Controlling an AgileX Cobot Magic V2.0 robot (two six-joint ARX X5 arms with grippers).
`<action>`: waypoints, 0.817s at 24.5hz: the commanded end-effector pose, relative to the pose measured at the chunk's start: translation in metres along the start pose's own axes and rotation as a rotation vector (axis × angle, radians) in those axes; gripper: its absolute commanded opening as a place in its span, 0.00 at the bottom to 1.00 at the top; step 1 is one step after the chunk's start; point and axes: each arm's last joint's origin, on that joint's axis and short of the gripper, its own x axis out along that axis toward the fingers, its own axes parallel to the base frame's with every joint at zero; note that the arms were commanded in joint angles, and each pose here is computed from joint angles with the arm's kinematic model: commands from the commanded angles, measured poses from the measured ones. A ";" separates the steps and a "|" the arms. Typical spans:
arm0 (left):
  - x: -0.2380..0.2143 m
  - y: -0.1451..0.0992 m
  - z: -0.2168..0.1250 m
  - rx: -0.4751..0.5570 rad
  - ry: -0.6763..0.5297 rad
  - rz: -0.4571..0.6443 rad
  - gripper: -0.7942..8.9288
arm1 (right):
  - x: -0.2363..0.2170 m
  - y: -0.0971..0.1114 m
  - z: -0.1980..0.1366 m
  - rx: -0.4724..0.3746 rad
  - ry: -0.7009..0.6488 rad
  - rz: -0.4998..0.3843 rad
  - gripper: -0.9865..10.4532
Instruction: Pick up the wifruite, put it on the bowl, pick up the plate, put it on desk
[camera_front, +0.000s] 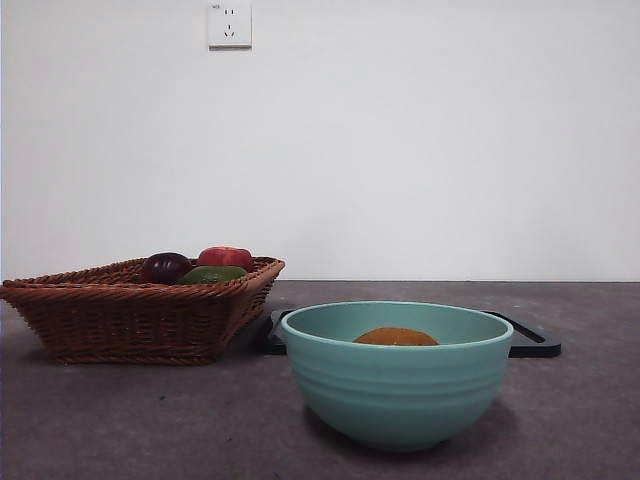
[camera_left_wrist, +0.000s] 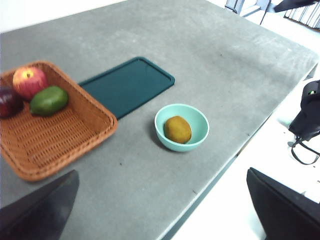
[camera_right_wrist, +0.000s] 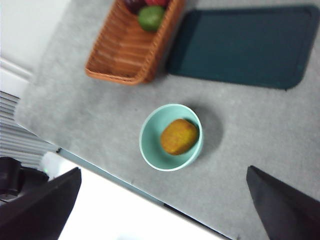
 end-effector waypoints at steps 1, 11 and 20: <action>0.001 0.000 -0.001 -0.012 -0.007 -0.009 0.70 | 0.013 -0.002 0.012 -0.027 0.049 -0.025 0.57; 0.002 -0.001 0.003 -0.017 -0.046 -0.016 0.70 | 0.111 -0.003 0.048 -0.119 0.304 -0.178 0.57; 0.002 -0.001 0.003 -0.018 -0.052 -0.017 0.70 | 0.220 -0.003 0.041 -0.233 0.592 -0.260 0.57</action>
